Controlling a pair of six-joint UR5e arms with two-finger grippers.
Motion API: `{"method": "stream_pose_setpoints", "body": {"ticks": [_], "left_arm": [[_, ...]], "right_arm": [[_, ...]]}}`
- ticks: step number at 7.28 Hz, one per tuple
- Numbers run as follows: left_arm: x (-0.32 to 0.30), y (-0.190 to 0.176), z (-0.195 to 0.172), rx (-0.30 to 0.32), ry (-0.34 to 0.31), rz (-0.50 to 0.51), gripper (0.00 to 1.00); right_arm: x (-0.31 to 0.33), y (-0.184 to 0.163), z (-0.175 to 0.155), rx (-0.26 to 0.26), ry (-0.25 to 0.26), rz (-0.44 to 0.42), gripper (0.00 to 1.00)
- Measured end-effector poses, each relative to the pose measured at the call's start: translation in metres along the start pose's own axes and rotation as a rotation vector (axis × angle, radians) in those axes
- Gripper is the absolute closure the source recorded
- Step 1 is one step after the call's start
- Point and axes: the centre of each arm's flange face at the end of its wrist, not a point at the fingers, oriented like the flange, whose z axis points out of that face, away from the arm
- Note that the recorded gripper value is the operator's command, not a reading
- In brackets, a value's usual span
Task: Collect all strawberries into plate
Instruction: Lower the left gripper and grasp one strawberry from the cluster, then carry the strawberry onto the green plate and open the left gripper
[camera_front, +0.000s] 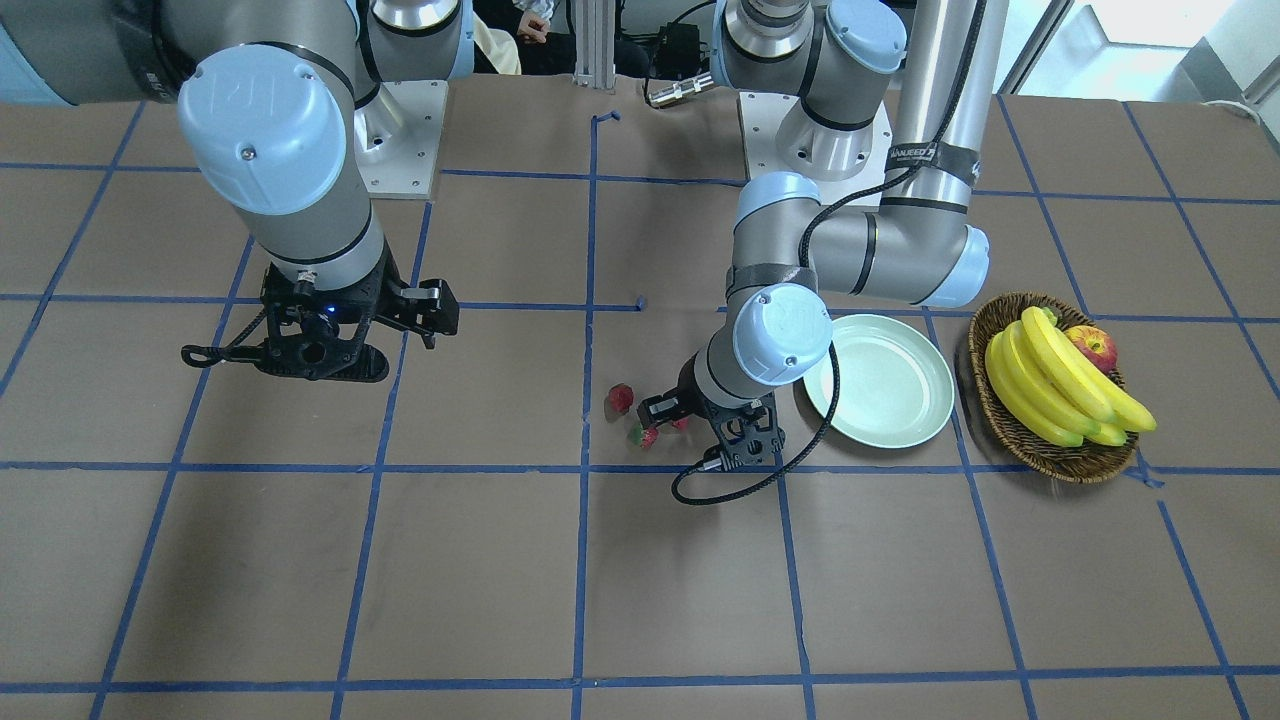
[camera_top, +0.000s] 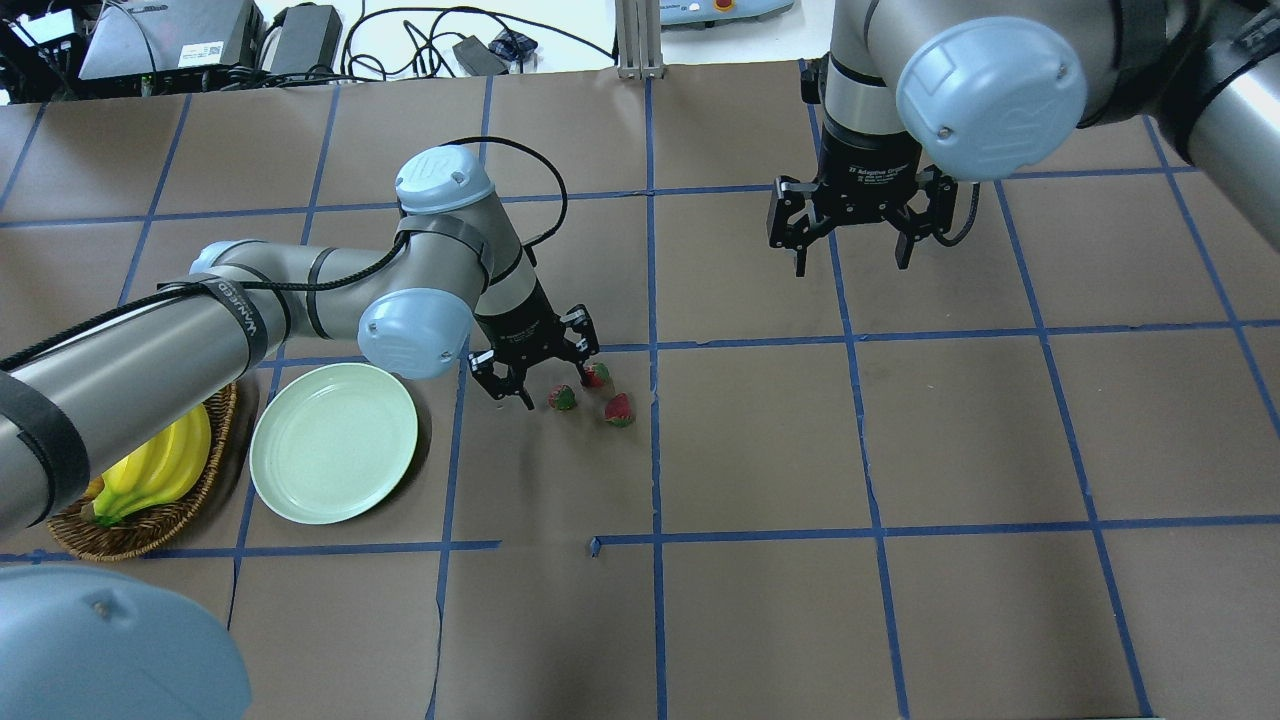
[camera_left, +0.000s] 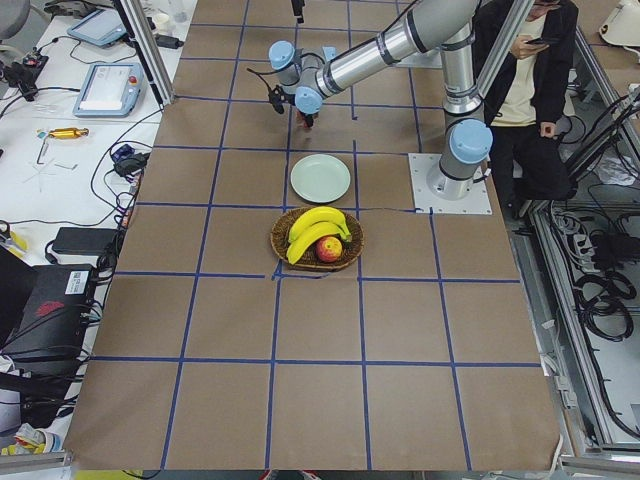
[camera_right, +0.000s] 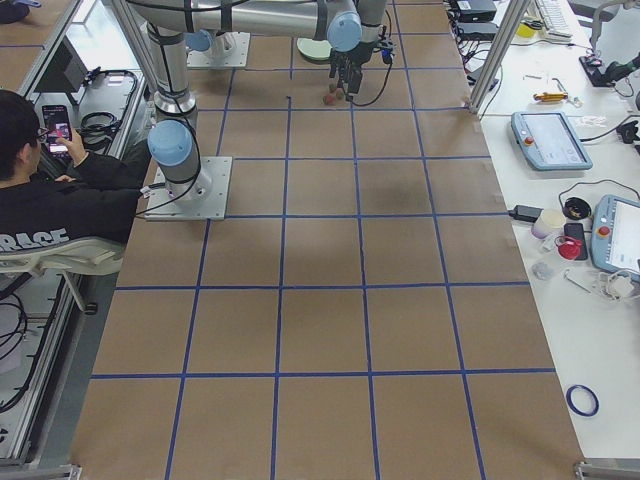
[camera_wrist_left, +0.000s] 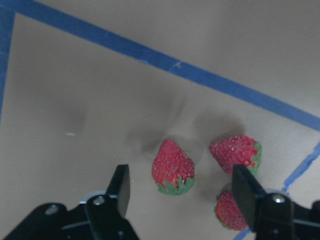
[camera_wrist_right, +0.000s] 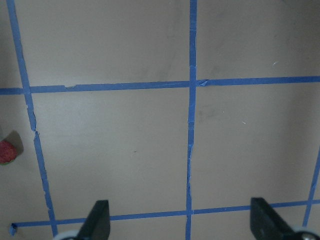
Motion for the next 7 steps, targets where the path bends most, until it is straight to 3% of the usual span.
{"method": "stream_pose_setpoints", "body": {"ticks": [2, 3, 4, 5, 7], "left_arm": [[-0.001, 0.000, 0.007, -0.012, -0.008, 0.002, 0.25], [-0.002, -0.001, 0.009, -0.014, -0.011, 0.003, 0.47], [-0.002, -0.001, 0.011, -0.017, -0.014, 0.002, 0.83], [-0.002, -0.002, 0.012, -0.019, -0.016, 0.002, 1.00], [-0.001, -0.002, 0.010, -0.014, -0.014, 0.008, 1.00]], "right_arm": [[0.000, 0.000, 0.002, -0.002, -0.004, 0.000, 0.00], [-0.001, 0.000, 0.006, -0.008, -0.005, 0.000, 0.00], [-0.001, 0.001, 0.011, -0.015, -0.003, 0.001, 0.00], [0.000, 0.001, 0.014, -0.019, -0.001, 0.002, 0.00], [0.000, 0.001, 0.016, -0.022, 0.000, 0.003, 0.00]]}}
